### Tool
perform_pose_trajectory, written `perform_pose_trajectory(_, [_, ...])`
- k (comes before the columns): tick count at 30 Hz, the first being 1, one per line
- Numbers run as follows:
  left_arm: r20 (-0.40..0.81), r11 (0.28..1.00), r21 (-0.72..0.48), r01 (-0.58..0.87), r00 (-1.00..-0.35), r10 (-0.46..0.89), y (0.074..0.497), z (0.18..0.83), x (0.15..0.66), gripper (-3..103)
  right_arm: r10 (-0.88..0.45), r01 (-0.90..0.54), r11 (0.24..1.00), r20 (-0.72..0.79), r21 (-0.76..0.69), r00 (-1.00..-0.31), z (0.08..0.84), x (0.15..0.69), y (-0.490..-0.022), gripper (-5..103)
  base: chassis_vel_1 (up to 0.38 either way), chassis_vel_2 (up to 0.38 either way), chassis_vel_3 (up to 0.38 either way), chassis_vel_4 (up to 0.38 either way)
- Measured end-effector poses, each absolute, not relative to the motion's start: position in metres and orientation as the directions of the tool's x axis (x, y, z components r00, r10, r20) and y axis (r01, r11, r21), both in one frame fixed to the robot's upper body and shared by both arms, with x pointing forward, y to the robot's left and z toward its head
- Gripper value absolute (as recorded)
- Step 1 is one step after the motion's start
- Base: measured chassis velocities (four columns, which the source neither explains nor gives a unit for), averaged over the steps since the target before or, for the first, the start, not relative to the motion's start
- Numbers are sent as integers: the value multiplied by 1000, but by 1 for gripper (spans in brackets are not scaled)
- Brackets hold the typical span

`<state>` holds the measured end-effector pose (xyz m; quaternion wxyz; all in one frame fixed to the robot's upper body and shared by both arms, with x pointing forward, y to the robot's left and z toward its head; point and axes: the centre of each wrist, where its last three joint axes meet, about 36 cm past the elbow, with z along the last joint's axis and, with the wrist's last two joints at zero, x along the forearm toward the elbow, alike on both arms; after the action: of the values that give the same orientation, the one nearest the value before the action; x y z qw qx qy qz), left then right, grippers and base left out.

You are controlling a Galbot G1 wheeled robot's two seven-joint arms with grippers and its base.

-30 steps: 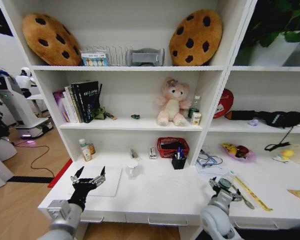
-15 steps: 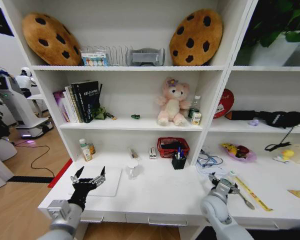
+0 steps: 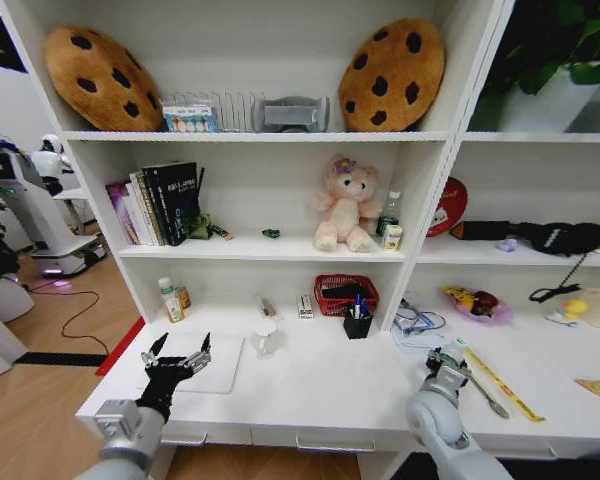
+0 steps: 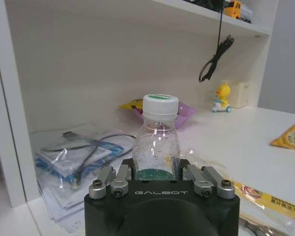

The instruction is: Organize the objects on the table.

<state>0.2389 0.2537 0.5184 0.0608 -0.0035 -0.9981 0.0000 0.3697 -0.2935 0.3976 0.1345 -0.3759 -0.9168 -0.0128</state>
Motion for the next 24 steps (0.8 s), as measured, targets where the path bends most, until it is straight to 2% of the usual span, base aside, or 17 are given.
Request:
perform_pose_trajectory(1, [121,1000,0,7,-993,7,254,518,239,100,686,693,717,256,-78,-681,398,370,-293,42,0,0,0,0])
perform_pose_trajectory(3, [121,1000,-1,7,-993,7,254,518,239,100,636,641,766,209,-53,-743,415,366,-292,36,0,0,0,0])
perform_pose_trajectory(4, [121,1000,-1,7,-993,7,254,518,239,100,636,641,766,209,-53,-743,415,366,-292,36,0,0,0,0])
perform_pose_trajectory(6, [121,1000,-1,7,-993,7,254,518,239,100,437,442,897,135,3,-889,452,351,-288,29,0,0,0,0])
perform_pose_trajectory(8, [121,1000,-1,7,-993,7,254,518,239,100,407,411,912,128,4,-904,456,349,-289,29,0,0,0,0])
perform_pose_trajectory(9, [121,1000,0,6,-993,6,254,518,239,100,198,198,980,91,-9,-976,481,341,-295,25,0,0,0,0])
perform_pose_trajectory(10, [121,1000,0,6,-993,6,254,518,239,100,198,198,980,91,-9,-976,481,341,-295,25,0,0,0,0])
perform_pose_trajectory(12, [121,1000,-1,7,-993,7,254,518,239,100,45,42,998,67,-46,-997,496,341,-303,25,0,0,0,0])
perform_pose_trajectory(14, [121,1000,-1,7,-993,7,254,518,239,100,-33,-37,996,48,-77,-998,511,344,-307,25,0,0,0,0])
perform_pose_trajectory(24, [121,1000,-1,7,-993,7,254,518,239,100,-76,-84,995,139,-54,-987,542,319,-293,25,0,0,0,0])
